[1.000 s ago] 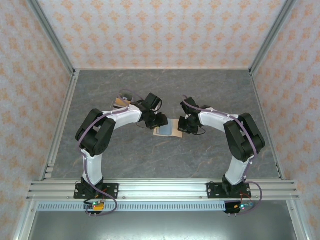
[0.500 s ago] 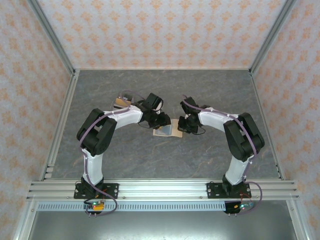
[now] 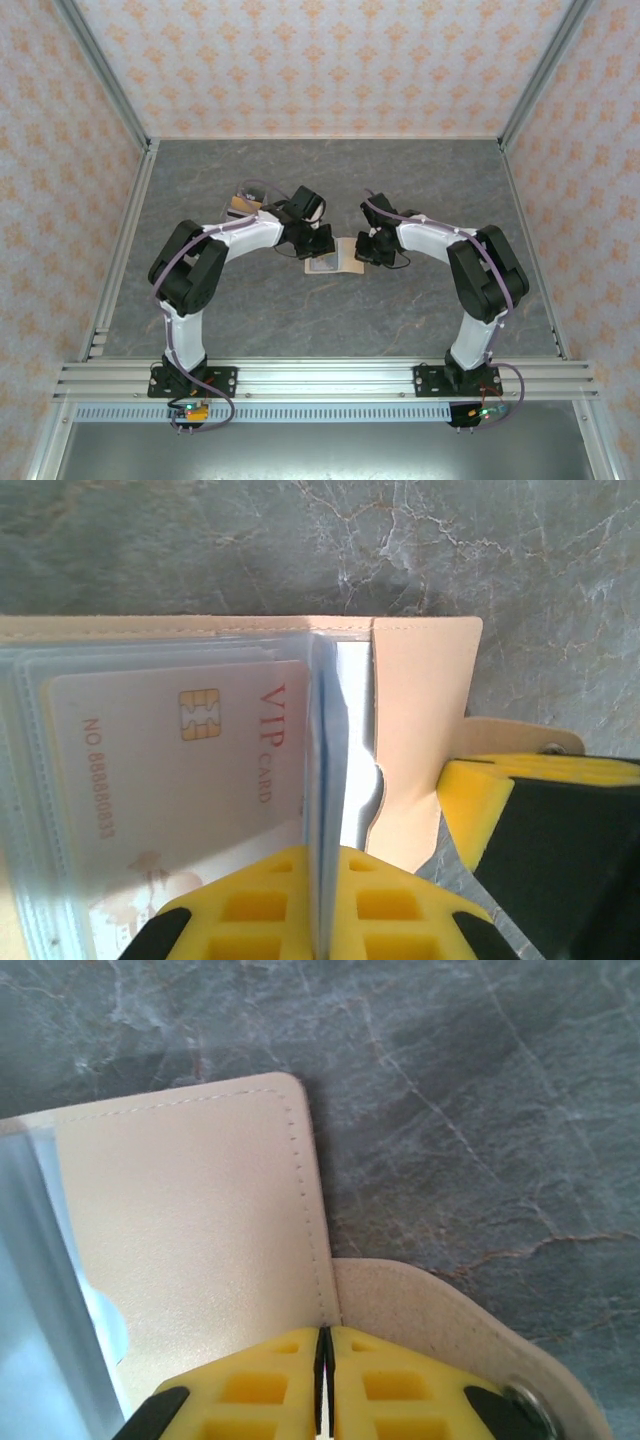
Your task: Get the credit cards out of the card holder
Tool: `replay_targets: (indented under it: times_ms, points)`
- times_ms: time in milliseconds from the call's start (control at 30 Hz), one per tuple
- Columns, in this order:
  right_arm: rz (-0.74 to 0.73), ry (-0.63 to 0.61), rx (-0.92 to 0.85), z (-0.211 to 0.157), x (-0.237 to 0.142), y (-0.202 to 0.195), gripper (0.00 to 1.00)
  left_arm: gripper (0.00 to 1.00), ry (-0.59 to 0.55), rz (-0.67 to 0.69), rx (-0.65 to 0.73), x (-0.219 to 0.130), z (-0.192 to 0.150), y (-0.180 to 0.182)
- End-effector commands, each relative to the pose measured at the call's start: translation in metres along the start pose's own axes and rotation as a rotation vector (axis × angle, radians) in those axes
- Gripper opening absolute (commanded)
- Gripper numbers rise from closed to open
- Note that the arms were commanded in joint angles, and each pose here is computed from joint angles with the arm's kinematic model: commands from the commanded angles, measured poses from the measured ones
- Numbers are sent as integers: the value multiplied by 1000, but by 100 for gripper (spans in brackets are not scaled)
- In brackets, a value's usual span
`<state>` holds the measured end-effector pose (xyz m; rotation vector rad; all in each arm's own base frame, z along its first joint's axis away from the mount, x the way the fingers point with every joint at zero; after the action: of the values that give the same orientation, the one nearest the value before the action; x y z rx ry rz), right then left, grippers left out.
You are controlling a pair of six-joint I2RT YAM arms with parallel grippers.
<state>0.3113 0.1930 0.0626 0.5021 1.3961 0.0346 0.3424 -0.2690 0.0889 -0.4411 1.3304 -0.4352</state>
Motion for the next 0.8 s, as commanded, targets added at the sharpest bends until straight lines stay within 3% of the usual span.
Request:
replay_targets:
  times_ms: [0, 233, 333, 467, 767]
  points:
    - [87, -6, -29, -1, -13, 11, 13, 3, -21, 97, 45, -27, -9, 8]
    - [162, 16, -33, -7, -22, 20, 18, 4, -2, 157, 63, -36, -19, 17]
    - [173, 11, -30, -7, -25, 21, 19, 15, 3, 118, 62, -30, -16, 10]
    - [184, -7, -26, -7, -29, 21, 18, 31, 4, -47, 47, -24, -10, -14]
    - [203, -65, -37, -8, -47, 19, 18, 27, 20, -108, 37, -10, -6, -23]
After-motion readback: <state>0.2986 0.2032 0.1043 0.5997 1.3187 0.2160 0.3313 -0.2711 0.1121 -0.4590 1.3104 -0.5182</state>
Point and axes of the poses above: each hand's point on the last joint's axis, 136 mm out from that joint toward the fingers, its own x axis out along the fingers, its own y axis along the line the jaws close on, z = x × y, the point moved 4 cm from there along -x, back along the fingers, and after that the axes turned 8 degrees about x, right-handed, at the moved point
